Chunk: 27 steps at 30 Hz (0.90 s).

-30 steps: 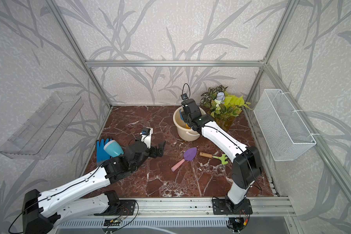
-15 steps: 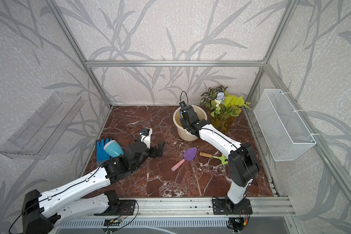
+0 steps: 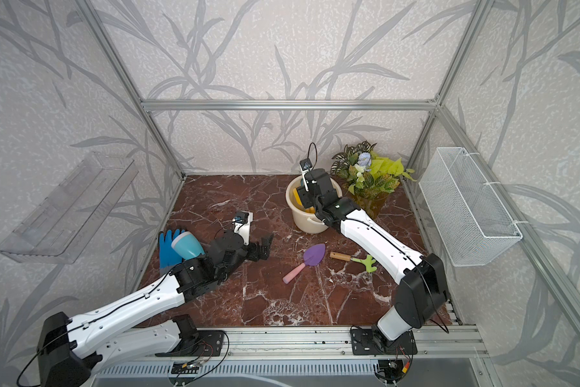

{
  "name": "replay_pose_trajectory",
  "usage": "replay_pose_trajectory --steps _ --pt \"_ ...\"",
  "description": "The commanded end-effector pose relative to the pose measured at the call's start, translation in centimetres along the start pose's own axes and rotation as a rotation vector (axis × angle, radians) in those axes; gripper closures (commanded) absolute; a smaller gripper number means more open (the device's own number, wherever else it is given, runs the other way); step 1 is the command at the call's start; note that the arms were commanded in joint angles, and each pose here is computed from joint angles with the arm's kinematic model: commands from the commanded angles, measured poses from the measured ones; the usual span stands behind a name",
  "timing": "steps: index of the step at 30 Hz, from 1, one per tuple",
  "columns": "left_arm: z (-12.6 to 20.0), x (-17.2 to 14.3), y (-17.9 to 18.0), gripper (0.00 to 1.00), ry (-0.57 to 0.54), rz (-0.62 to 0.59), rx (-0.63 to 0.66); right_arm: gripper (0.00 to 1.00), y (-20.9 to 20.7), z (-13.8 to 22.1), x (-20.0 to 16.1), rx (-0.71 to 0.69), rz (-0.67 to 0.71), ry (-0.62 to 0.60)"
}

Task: Organize the gardening tools
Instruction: Place the gardening tool in the container, then pick up the gardening tool from the center of the board.

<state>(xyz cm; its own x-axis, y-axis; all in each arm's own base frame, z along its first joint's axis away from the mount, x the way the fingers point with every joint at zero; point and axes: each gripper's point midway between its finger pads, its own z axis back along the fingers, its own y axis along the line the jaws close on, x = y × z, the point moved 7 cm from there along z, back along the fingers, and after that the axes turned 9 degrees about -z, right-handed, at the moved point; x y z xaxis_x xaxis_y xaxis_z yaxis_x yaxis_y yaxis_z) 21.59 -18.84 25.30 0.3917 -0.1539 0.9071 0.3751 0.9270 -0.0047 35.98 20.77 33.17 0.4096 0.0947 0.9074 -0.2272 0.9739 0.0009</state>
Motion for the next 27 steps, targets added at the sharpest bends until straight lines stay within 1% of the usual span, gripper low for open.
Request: replay_pose_trajectory --steps 1,5,7,10,11,12,14,17,22,25,27 --pt "-0.4 0.7 -0.7 0.0 0.006 0.005 -0.045 0.33 -0.6 3.2 1.9 0.017 -0.065 -0.033" --pt "-1.3 0.1 -1.4 0.0 0.055 -0.009 -0.073 0.28 -1.5 6.2 1.1 0.045 -0.111 -0.029" --pt "-1.8 -0.4 -1.8 0.0 0.094 -0.026 -0.092 0.22 -2.3 7.7 0.3 0.048 -0.132 -0.042" --pt "-2.5 -1.3 -2.4 0.0 0.142 -0.043 -0.121 0.2 -3.7 9.7 -1.2 0.06 -0.199 -0.023" --pt "-2.8 -1.8 -2.7 0.04 0.162 -0.048 -0.137 0.2 -4.1 10.3 -1.8 0.073 -0.227 -0.006" --pt "-3.0 -2.2 -3.0 0.11 0.184 -0.054 -0.147 0.2 -4.4 10.8 -2.5 0.081 -0.25 0.009" --pt "-3.6 -3.1 -3.5 0.22 0.227 -0.066 -0.157 0.2 -4.9 11.6 -3.9 0.081 -0.271 0.03" --pt "-4.2 -4.3 -4.4 0.24 0.291 -0.077 -0.18 0.2 -5.7 12.8 -6.2 0.069 -0.299 0.05" --pt "-5.5 -6.7 -6.3 0.23 0.402 -0.108 -0.237 0.2 -6.6 14.0 -9.3 0.055 -0.349 0.081" --pt "-6.4 -8.1 -7.3 0.23 0.48 -0.151 -0.227 0.2 -7.1 14.5 -10.9 0.038 -0.38 0.081" --pt "-7.0 -9.0 -8.0 0.26 0.522 -0.175 -0.223 0.2 -7.4 14.6 -12.0 0.026 -0.4 0.086"
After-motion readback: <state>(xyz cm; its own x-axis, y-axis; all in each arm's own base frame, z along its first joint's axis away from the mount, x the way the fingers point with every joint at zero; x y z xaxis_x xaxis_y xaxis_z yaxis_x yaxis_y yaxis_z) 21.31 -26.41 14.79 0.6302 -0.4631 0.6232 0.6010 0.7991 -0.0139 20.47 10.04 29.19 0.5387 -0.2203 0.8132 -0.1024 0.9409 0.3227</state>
